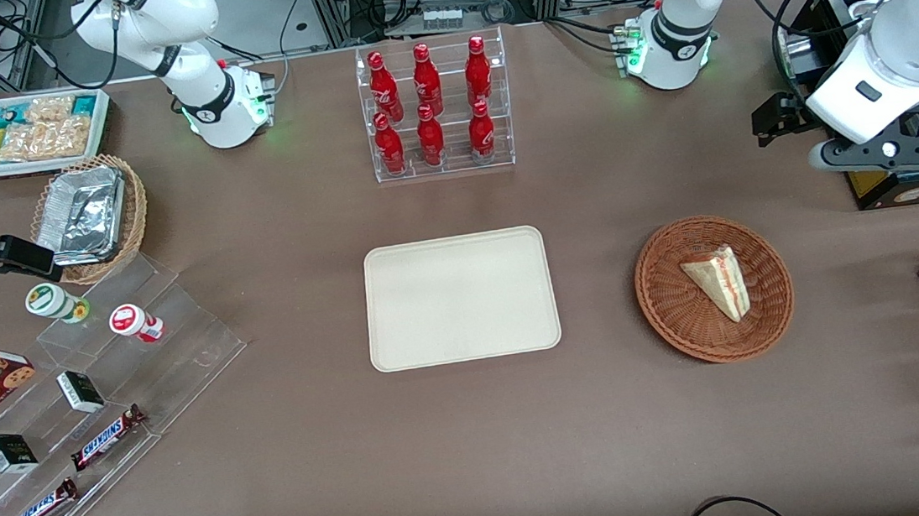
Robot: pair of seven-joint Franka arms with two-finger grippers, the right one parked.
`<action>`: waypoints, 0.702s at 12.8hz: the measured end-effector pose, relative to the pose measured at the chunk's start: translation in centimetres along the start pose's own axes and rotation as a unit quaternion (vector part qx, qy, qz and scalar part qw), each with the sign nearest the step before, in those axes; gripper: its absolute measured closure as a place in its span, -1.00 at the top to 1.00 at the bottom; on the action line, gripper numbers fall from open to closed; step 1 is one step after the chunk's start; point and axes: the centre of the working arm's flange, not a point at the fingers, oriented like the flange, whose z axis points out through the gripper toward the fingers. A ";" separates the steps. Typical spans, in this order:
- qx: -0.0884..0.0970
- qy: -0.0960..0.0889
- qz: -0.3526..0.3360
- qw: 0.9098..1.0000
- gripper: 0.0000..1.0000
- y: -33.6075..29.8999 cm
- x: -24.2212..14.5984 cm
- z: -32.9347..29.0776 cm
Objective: Place sandwich from basket to tray
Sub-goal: 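Move the left gripper over the wicker basket above the sandwich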
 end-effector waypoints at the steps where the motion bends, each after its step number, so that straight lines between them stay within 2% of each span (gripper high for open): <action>1: 0.000 0.000 0.000 1.000 1.00 0.0 0.0 0.0; 5: -0.007 -0.003 0.005 1.000 1.00 0.5 0.5 1.2; 9: -0.008 0.000 0.010 1.000 1.00 0.7 2.4 6.2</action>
